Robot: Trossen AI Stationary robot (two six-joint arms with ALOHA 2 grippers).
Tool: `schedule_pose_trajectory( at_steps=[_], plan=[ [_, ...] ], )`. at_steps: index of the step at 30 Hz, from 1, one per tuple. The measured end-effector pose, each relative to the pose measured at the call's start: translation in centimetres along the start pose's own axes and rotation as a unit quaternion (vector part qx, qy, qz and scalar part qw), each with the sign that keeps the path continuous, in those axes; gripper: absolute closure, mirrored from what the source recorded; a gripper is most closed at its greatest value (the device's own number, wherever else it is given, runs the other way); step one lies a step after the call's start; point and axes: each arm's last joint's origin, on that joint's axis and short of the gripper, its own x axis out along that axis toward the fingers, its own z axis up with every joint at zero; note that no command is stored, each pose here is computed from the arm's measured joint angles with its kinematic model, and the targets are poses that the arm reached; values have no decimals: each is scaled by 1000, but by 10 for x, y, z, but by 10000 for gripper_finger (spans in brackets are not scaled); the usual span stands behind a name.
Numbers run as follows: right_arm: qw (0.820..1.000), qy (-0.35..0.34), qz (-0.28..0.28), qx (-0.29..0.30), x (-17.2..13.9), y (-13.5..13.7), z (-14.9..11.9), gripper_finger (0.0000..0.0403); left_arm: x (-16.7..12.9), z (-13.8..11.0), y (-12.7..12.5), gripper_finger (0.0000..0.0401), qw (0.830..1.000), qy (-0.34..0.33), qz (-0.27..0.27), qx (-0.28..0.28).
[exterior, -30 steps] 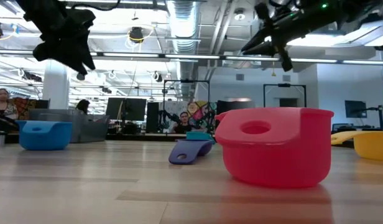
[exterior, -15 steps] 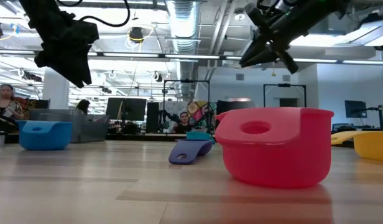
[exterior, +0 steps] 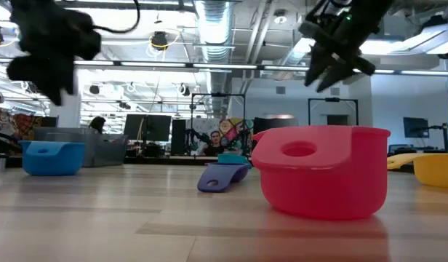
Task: Nest measuring cups in basket
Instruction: Stack the red measuring cup on top of the orange measuring cup
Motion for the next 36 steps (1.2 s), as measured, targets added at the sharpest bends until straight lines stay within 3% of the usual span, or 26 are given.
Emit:
schedule_pose_trajectory(
  at_steps=[5,13,21,29,36],
  plan=[
    [999,32,-24,-18,-1,-5,-7,168,0,-29,-14,228,996,88,-28,-2],
    [999,22,-4,-49,-1,-1,-4,163,7,-74,-29,239,990,140,4,-29],
    [997,13,34,-69,2,1,4,163,25,-109,-50,239,985,172,-11,-9],
    [994,22,79,-69,6,2,12,163,42,-121,-58,239,985,175,-5,5],
    [992,40,96,-72,10,4,11,163,42,-104,-53,239,988,154,18,-29]
  ],
)
